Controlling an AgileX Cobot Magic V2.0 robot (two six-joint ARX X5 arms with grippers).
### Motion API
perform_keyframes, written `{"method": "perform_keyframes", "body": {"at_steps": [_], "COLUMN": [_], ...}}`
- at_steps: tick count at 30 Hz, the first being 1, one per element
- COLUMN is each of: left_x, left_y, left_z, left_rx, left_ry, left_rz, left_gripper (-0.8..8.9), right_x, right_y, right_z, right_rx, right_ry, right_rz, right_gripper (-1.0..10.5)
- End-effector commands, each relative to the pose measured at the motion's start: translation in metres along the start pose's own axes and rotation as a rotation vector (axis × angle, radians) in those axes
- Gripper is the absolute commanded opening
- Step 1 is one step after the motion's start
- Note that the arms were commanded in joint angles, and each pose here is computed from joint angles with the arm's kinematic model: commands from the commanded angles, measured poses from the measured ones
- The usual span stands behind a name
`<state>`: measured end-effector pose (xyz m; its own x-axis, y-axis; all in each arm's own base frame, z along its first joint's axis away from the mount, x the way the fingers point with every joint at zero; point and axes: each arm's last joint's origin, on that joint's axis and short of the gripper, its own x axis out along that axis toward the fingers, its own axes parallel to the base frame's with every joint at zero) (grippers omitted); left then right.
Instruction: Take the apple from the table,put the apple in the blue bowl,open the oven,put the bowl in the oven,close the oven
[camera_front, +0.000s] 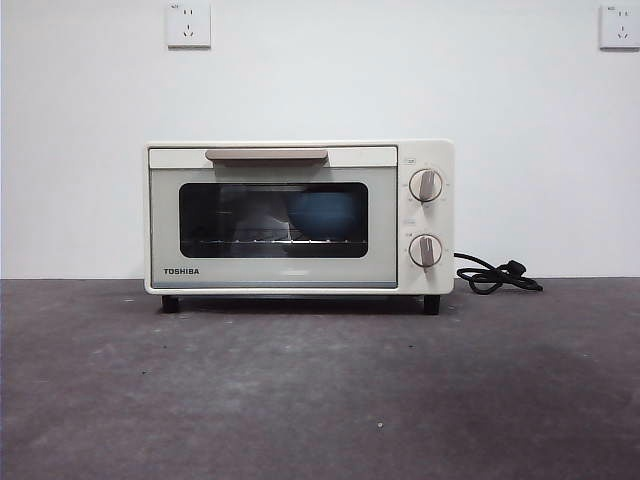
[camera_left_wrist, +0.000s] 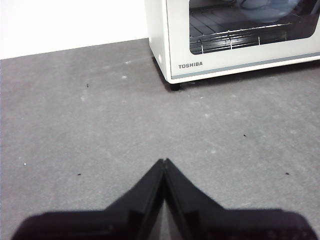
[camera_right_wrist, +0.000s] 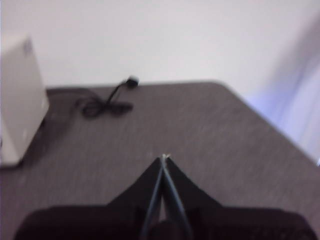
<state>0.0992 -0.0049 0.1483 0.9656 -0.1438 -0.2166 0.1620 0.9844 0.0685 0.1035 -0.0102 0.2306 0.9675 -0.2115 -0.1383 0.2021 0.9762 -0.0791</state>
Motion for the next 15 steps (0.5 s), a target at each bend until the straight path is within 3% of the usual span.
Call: {"method": "perform_keyframes", "body": {"at_steps": [1,7,15], "left_x": [0.001,0.001,0.001], "left_y": [0.000,0.000,0.000], "left_z": [-0.003,-0.004,-0.004], "left_rx": [-0.009,-0.009,-0.009], "left_ry": [0.010,0.011,0.011], "left_rz": [-0.006,-0.006,-0.006], "left_gripper": [-0.04,-0.04,-0.04], "right_x": [0.002,0.004,0.003], "right_y": [0.002,0.005,0.006], "right_z": [-0.025,-0.062,-0.080], "right_rx": [-0.003,0.003,0.025], "right_ry": [0.005,0.036,0.040], "right_rz": [0.015,0.025,0.031], "right_gripper": [0.0,0.0,0.0]}}
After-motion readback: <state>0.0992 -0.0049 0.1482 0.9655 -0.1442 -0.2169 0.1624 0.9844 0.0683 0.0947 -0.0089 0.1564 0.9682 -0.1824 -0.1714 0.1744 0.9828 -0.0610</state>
